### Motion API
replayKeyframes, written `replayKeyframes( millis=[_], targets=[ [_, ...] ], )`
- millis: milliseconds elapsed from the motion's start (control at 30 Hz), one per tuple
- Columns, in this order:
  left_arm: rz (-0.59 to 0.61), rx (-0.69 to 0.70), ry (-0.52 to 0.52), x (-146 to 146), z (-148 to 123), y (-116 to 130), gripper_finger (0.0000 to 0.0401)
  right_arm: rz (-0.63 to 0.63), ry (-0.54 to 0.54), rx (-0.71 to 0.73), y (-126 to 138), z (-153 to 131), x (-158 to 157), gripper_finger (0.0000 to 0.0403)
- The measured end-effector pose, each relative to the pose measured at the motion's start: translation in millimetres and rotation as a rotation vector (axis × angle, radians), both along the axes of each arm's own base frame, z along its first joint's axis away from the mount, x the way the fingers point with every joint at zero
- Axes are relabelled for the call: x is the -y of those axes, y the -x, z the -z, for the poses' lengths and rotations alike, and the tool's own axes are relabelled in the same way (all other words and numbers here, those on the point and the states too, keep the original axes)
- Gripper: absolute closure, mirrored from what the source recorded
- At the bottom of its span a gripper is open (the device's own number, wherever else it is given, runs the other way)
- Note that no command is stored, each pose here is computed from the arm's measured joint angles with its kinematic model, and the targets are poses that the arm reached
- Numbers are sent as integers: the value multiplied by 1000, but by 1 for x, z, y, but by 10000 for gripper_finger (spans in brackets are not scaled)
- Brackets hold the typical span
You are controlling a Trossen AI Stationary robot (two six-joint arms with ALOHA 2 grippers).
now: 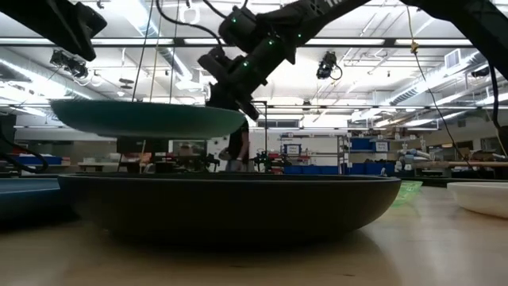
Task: Stack plastic plates
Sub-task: Stack the green plate on top of the blue plate
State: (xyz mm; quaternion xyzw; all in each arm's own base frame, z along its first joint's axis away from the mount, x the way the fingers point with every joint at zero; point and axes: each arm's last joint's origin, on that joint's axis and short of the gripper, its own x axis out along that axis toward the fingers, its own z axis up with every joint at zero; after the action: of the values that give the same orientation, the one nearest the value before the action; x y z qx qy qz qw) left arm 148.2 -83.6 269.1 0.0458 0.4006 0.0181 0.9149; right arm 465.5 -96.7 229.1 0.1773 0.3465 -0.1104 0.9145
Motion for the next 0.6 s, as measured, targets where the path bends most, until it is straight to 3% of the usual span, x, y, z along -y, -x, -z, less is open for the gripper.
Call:
replayKeyframes(
  millis=[600],
  targets=[
    [166, -139, -60, -3, -11, 10, 280, 125, -69, 54, -12, -3, -61, 383]
  ],
)
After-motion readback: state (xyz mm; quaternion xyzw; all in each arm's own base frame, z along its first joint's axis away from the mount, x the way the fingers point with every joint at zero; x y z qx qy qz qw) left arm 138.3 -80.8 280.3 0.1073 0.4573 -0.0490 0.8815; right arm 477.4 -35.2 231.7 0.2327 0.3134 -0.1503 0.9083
